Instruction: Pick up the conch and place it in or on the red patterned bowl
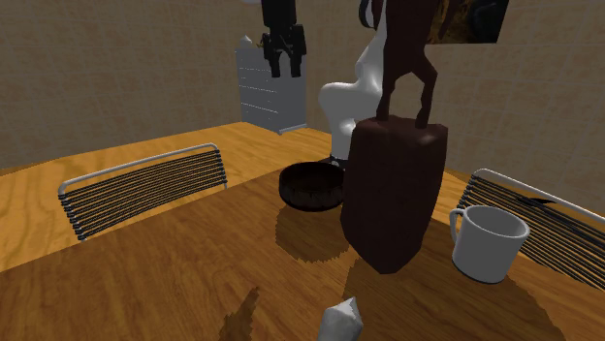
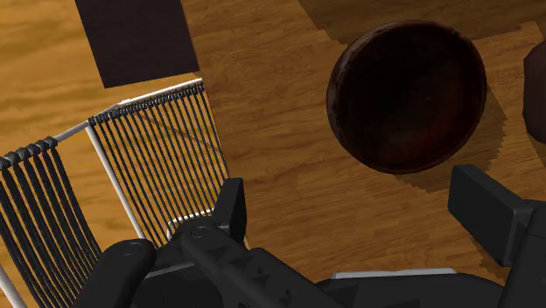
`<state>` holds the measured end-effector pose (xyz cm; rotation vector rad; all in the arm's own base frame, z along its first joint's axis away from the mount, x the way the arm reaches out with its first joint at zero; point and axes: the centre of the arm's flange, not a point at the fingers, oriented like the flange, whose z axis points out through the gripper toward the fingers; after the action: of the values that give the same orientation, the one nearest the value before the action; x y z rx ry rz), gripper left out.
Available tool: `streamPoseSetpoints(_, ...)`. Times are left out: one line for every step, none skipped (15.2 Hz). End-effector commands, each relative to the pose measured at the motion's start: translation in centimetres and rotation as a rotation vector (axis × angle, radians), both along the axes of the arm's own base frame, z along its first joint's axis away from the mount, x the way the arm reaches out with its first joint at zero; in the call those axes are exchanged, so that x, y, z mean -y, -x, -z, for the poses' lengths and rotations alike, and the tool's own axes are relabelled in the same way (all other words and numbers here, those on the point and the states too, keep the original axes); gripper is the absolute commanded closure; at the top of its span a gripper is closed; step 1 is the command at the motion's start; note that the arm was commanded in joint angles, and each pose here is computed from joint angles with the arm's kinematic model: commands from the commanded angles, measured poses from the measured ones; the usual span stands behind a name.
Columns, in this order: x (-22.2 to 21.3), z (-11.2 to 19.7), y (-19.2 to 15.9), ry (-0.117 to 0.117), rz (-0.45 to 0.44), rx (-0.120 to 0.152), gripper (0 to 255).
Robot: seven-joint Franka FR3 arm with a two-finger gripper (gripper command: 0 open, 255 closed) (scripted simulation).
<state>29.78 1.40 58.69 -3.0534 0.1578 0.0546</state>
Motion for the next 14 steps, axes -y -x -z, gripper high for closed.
streamPoseSetpoints(0.0,0.0,0.0,0.0,0.0,0.0,0)
streamPoseSetpoints(-1.1,0.6,-0.5,0.003,-0.001,0.004,0)
streamPoseSetpoints(-2.2,1.1,-1.0,0.007,-0.001,0.007,0)
streamPoseSetpoints(-3.3,1.7,-1.4,0.01,-0.002,0.011,0)
streamPoseSetpoints(-4.5,2.3,-1.9,0.014,-0.002,0.014,0)
streamPoseSetpoints(-5.6,2.8,-2.4,0.017,-0.003,0.018,0)
streamPoseSetpoints(-6.7,3.4,-2.9,0.021,-0.004,0.022,0)
streamPoseSetpoints(-7.8,4.0,-3.4,0.024,-0.004,0.025,0)
streamPoseSetpoints(-8.9,4.6,-3.9,0.028,-0.005,0.029,0)
streamPoseSetpoints(-10.0,5.2,-4.4,0.031,-0.006,0.032,0)
streamPoseSetpoints(-11.1,5.7,-4.9,0.035,-0.006,0.036,0)
streamPoseSetpoints(-12.2,6.3,-5.3,0.038,-0.007,0.04,0)
streamPoseSetpoints(-13.3,6.9,-5.8,0.042,-0.007,0.043,0)
streamPoseSetpoints(-14.4,7.5,-6.3,0.045,-0.008,0.047,0)
